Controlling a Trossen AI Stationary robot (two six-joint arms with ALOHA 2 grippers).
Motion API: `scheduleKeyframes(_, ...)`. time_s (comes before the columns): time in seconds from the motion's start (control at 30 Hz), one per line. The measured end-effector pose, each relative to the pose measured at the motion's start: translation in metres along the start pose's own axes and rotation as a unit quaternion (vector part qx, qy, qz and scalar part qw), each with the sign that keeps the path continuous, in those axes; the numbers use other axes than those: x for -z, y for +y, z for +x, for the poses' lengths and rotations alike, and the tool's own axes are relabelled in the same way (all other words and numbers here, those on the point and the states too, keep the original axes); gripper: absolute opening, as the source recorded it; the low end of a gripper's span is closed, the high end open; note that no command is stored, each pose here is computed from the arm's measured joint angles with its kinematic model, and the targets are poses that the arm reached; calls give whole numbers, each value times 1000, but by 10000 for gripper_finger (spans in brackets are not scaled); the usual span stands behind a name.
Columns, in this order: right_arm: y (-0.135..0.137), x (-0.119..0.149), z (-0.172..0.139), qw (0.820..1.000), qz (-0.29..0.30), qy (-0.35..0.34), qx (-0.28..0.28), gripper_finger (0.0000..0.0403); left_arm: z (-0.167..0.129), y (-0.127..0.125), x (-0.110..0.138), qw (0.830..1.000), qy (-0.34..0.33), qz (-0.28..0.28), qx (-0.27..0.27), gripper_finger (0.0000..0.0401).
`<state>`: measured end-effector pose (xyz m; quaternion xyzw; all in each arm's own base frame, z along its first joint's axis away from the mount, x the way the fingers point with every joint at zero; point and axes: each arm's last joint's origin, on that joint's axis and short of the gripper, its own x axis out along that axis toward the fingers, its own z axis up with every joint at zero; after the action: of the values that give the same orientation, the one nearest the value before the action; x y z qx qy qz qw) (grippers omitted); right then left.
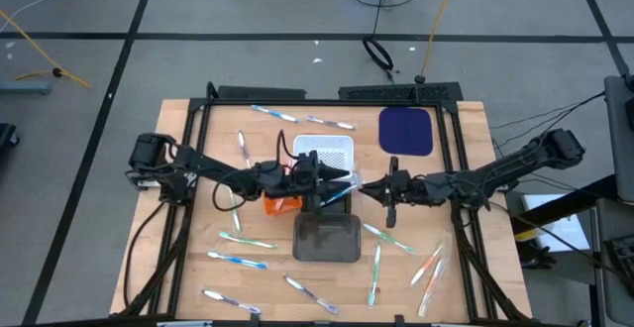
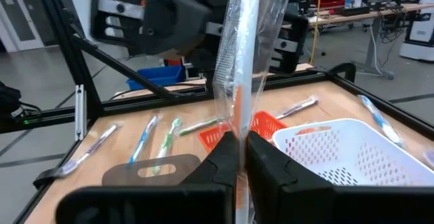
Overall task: Pick & Place Toothbrushes
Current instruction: Put the top orange toothbrush into the white basket
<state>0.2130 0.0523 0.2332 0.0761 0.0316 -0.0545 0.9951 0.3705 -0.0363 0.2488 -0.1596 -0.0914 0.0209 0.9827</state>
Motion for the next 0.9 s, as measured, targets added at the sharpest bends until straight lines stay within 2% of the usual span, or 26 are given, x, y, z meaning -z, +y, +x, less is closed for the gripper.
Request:
scheduleKeyframes(0.3,-6,-1,3,1000,4,-4,15,10,10,-5,-10,1000,-17,24,4,173)
scheduleKeyframes(0.57,-6,3,5,1000,4,4,14,10,34,-6,2,998,-9,58,-1,173)
scheduleKeyframes(0.7,-5,3,5,1000,3,5,14,10,34,-5,2,996,1,86,-15,172)
scheduleKeyframes(0.9,-5,3,5,1000,3,6,14,10,34,-3,1,996,5,86,-31,172)
